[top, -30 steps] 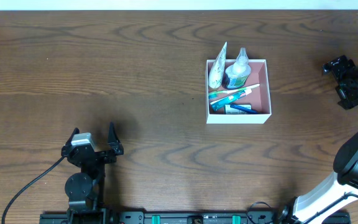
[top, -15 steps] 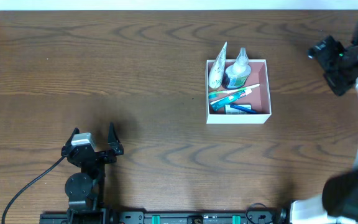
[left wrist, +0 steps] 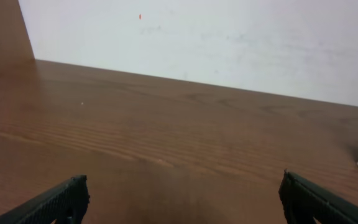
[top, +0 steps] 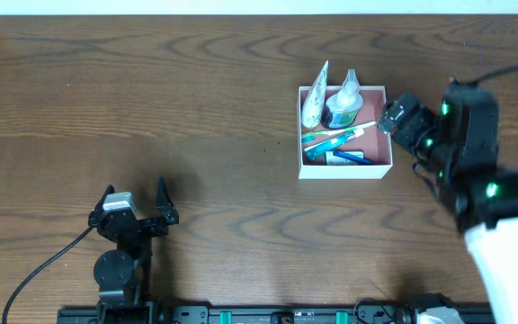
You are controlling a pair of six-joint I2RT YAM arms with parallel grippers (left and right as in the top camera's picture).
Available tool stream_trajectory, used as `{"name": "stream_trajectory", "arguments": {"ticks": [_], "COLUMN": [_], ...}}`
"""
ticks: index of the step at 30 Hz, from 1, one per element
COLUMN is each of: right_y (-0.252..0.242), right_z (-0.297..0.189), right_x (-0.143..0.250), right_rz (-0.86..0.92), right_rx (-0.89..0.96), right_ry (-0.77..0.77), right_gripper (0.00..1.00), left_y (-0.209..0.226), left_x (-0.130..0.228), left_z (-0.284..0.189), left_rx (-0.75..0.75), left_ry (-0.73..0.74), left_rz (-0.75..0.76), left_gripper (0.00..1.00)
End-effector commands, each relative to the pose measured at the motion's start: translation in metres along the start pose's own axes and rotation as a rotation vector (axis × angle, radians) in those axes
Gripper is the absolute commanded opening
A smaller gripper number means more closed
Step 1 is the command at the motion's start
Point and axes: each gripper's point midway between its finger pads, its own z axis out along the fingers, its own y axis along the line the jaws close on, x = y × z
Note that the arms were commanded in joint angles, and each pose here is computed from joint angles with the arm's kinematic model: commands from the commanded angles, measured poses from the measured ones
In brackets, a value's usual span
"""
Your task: Pack container
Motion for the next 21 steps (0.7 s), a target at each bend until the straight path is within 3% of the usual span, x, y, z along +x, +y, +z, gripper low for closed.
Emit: {"name": "stream_trajectory", "arguments": {"ticks": [1,7,14,21], "right_y": [-0.028,-0.048,-0.049,-0.068], "right_z": [-0.005,-0.008,-0.026,-0.028], "right_x": [0.014,0.032,0.052,0.065], "right_rz": [-0.06,-0.158,-0.42,-0.417], "right_rx": [-0.01,-0.142,-0.301,-0.301], "right_ry": [-0.107,-0.303,-0.493,-0.55], "right_gripper": [0.99,0.99,0.99,0.99], "left_y": [0.006,0.006,0.006,0.006], "left_x": [0.017,0.017,0.017,0.017], "left_z": [0.001,0.001,0.001,0.001], "left_rx": [-0.023,-0.023,-0.023,-0.023], "left_ry": [0.048,0.048,0.048,0.048], "left_rz": [0.017,0.017,0.017,0.017], "left_gripper": [0.98,0.98,0.98,0.98]}}
